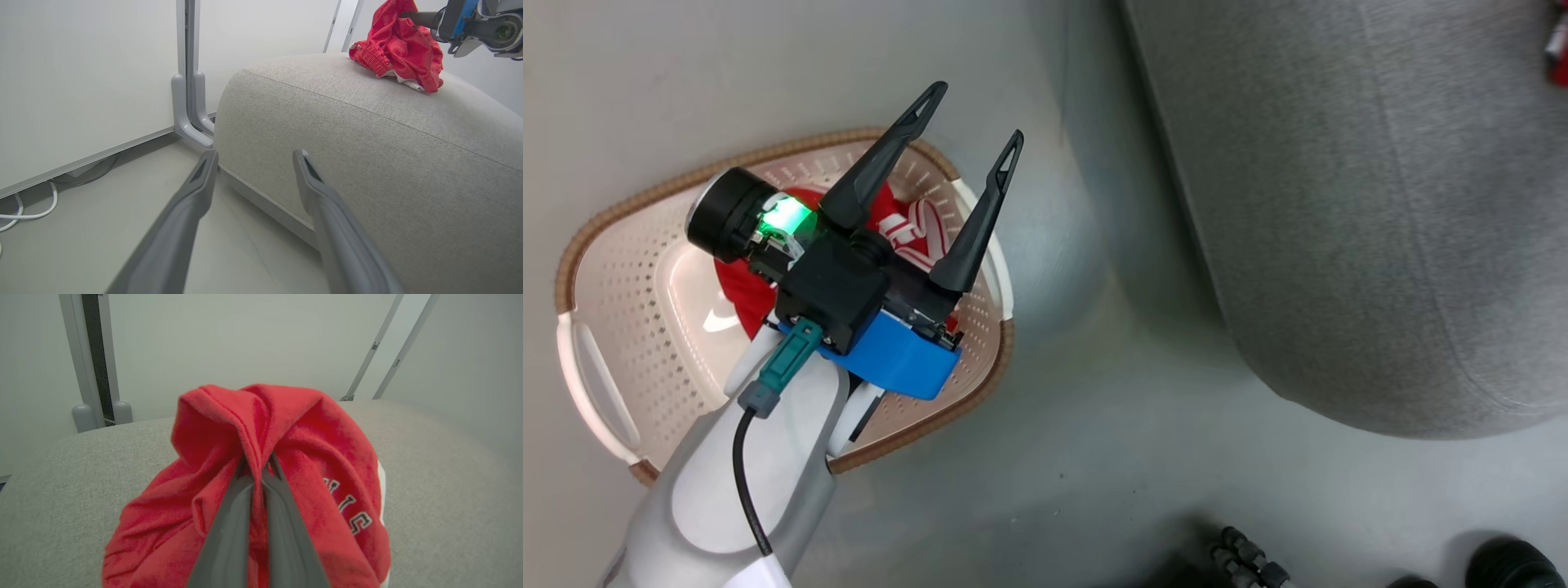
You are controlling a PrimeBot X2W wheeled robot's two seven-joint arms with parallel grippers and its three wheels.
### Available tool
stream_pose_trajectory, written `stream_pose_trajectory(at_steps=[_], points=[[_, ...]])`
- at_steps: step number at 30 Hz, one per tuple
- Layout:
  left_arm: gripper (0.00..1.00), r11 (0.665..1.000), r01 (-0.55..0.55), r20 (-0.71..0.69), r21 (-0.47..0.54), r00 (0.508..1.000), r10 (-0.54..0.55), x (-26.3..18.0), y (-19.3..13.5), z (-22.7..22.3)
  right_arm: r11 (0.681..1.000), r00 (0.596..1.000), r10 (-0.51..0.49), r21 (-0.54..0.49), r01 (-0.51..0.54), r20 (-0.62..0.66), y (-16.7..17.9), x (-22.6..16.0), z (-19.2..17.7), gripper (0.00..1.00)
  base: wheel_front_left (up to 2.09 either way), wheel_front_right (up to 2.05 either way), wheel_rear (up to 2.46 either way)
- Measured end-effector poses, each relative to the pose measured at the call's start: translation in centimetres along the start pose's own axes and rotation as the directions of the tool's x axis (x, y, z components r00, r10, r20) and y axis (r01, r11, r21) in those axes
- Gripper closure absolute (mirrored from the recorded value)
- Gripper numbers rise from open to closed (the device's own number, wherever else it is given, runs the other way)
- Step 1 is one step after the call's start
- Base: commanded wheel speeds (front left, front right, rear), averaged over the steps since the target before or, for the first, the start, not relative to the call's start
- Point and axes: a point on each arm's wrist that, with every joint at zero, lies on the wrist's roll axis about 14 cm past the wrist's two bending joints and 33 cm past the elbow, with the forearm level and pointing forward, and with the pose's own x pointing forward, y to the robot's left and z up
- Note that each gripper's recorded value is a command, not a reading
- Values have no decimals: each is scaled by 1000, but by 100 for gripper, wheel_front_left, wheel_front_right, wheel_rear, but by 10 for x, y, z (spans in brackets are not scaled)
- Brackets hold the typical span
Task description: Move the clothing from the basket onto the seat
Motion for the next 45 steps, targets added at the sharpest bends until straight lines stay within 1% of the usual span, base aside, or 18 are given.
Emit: stream_pose_trajectory(at_steps=[2,4,6,9,10,11,12,13,23,26,31,34,39,45], points=[[0,1000,-14,-14,-3,1000,14,-4,6,-8,1000,999,1,6,-1,-43,6,0,-22,100,0,0,0],[0,1000,-27,-27,-9,999,26,-8,10,-15,1000,998,10,6,-9,-61,14,1,-32,100,0,0,0],[0,999,-34,-35,-10,999,34,-11,12,-18,1000,997,16,12,-16,-71,20,0,-38,100,0,0,0],[0,999,-32,-32,-7,999,32,-11,10,-14,1000,997,20,5,-19,-77,19,-4,-38,100,0,0,0],[0,1000,-30,-31,-7,999,30,-10,8,-13,1000,997,18,4,-18,-75,18,-5,-37,92,0,0,0],[0,1000,-28,-30,-7,999,28,-10,7,-11,1000,997,18,5,-18,-72,17,-5,-34,58,0,0,0],[0,1000,-27,-29,-6,999,27,-10,6,-10,1000,997,19,6,-18,-69,17,-5,-32,36,0,0,0],[0,1000,-26,-28,-4,999,26,-10,5,-8,1000,998,20,7,-19,-67,16,-5,-30,0,0,0,0],[0,999,-33,-14,6,999,33,-12,-5,14,1000,998,26,-10,-27,-59,4,-21,-14,0,0,0,0],[0,999,-40,-12,4,999,40,-15,-11,23,999,998,29,-16,-30,-61,-2,-31,-10,0,0,0,0],[0,998,-61,-1,3,998,61,-23,-22,42,997,996,63,-30,-65,-56,-2,-50,1,0,0,0,0],[0,997,-80,-1,-2,997,80,-32,-31,52,995,994,94,-34,-96,-49,1,-65,8,0,0,0,0],[0,992,-129,7,-2,992,129,-52,-42,71,991,991,135,-12,-135,-26,5,-97,22,0,0,0,0],[0,978,-208,30,17,978,208,-85,-51,93,981,984,178,67,-180,30,12,-138,41,0,0,0,0]])
